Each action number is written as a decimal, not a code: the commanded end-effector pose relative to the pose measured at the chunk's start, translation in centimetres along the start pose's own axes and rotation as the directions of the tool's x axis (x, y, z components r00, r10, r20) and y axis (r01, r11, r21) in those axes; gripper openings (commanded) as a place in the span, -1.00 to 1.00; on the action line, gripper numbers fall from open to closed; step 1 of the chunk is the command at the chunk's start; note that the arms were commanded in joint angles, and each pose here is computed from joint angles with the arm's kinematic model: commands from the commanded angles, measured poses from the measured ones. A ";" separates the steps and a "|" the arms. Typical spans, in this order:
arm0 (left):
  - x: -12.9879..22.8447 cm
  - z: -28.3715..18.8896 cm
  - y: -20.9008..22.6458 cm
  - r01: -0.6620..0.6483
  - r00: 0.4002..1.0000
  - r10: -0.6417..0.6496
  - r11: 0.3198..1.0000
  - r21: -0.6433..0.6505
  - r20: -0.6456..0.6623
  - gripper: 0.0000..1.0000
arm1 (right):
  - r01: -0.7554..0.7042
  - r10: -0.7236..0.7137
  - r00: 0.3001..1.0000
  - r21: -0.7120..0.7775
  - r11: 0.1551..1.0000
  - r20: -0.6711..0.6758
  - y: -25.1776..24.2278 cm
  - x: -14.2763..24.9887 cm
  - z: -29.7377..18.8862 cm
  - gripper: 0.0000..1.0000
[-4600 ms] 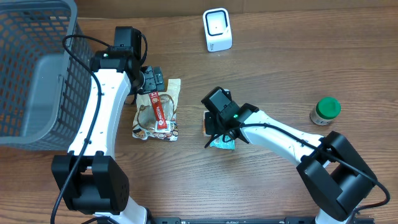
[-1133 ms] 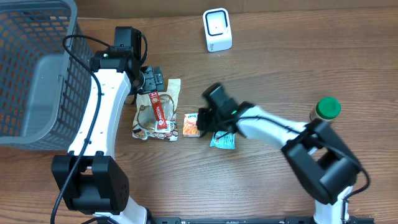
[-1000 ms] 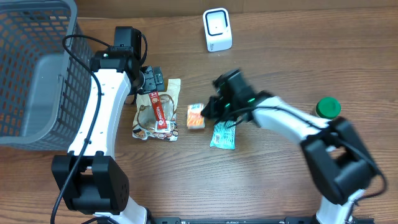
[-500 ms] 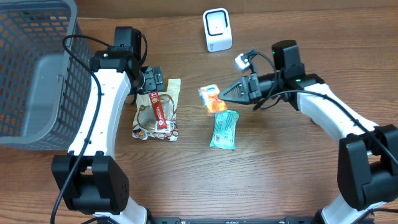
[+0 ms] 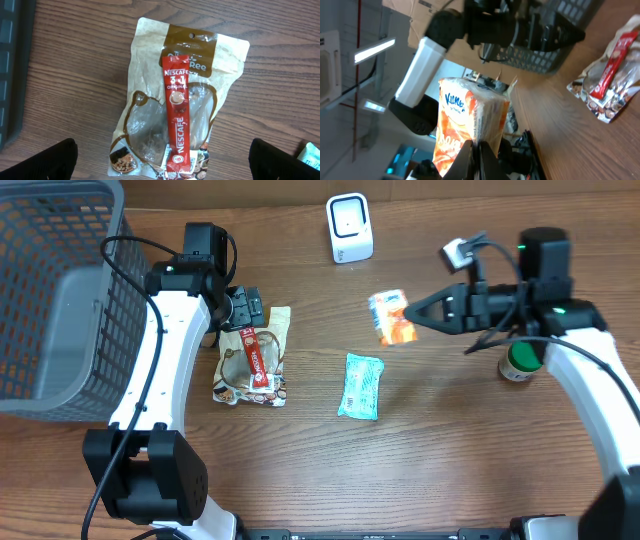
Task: Scan the item barcode
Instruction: 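Carry the orange pack up to the white scanner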
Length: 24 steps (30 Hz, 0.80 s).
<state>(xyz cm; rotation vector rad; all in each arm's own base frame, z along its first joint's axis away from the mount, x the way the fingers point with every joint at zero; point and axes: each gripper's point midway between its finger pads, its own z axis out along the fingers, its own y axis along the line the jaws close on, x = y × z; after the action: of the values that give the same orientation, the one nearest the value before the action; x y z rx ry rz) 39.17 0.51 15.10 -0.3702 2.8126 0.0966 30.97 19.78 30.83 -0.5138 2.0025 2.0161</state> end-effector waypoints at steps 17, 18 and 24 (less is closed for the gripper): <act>-0.6 -1.1 -0.2 0.012 0.999 -0.012 1.000 0.015 0.033 1.00 | 0.098 -0.097 0.995 -0.014 0.995 0.012 4.6 1.0 -1.0 -0.93; -0.5 -1.1 -0.2 0.012 0.999 -0.012 1.000 0.016 0.033 1.00 | 0.107 -0.107 0.994 -0.014 0.994 0.013 4.6 1.0 -1.0 -0.93; -0.6 -1.1 -0.2 0.012 0.999 -0.012 1.000 0.015 0.033 1.00 | 0.116 -0.130 0.988 0.153 0.981 0.088 1.4 -0.3 -1.2 -0.93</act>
<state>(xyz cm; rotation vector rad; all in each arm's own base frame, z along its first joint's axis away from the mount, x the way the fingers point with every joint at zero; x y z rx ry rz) 39.17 0.51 15.10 -0.3702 2.8126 0.0966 29.69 18.77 33.18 -0.5366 1.9575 1.9104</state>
